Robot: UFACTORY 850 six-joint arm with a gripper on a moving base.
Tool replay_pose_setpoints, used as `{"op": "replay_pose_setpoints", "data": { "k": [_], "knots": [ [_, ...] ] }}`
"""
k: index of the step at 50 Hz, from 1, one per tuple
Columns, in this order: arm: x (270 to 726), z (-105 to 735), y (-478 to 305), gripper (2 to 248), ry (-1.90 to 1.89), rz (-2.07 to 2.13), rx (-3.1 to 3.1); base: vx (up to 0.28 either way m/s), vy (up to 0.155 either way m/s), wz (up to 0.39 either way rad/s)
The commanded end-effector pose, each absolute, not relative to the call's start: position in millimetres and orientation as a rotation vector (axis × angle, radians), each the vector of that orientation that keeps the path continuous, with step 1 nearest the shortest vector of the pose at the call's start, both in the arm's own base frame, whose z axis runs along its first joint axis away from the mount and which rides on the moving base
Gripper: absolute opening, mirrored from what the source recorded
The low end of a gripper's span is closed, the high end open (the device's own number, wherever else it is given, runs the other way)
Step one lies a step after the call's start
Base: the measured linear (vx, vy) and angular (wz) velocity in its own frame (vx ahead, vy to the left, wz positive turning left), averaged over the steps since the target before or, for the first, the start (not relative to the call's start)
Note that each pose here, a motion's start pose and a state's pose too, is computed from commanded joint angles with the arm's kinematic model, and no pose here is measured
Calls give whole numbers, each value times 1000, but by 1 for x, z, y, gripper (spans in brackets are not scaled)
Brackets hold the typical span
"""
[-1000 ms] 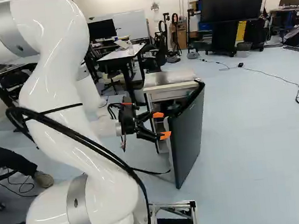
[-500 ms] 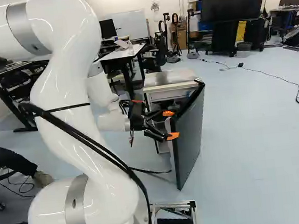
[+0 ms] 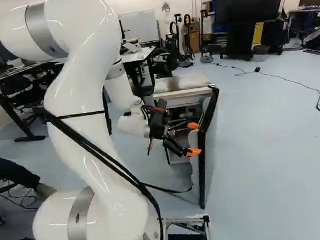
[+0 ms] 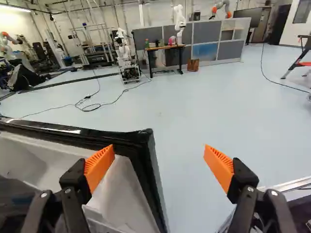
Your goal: Open the fridge door
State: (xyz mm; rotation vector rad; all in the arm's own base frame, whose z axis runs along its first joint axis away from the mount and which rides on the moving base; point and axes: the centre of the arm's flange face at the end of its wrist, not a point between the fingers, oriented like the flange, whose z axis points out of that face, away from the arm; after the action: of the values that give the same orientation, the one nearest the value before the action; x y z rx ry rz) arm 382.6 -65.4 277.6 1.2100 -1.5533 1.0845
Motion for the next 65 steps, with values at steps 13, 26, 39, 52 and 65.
{"op": "replay_pose_setpoints", "data": {
  "k": [13,26,39,52,65],
  "knots": [
    [410,280,-94,247,-1624,1073,1125,0,0,0],
    [426,282,-125,247,-1678,1054,1044,0,0,0],
    [436,283,-156,247,-1743,1012,950,0,0,0],
    [442,284,-188,247,-1800,971,857,0,0,0],
    [448,286,-221,247,-1837,953,779,0,0,0]
  ]
}}
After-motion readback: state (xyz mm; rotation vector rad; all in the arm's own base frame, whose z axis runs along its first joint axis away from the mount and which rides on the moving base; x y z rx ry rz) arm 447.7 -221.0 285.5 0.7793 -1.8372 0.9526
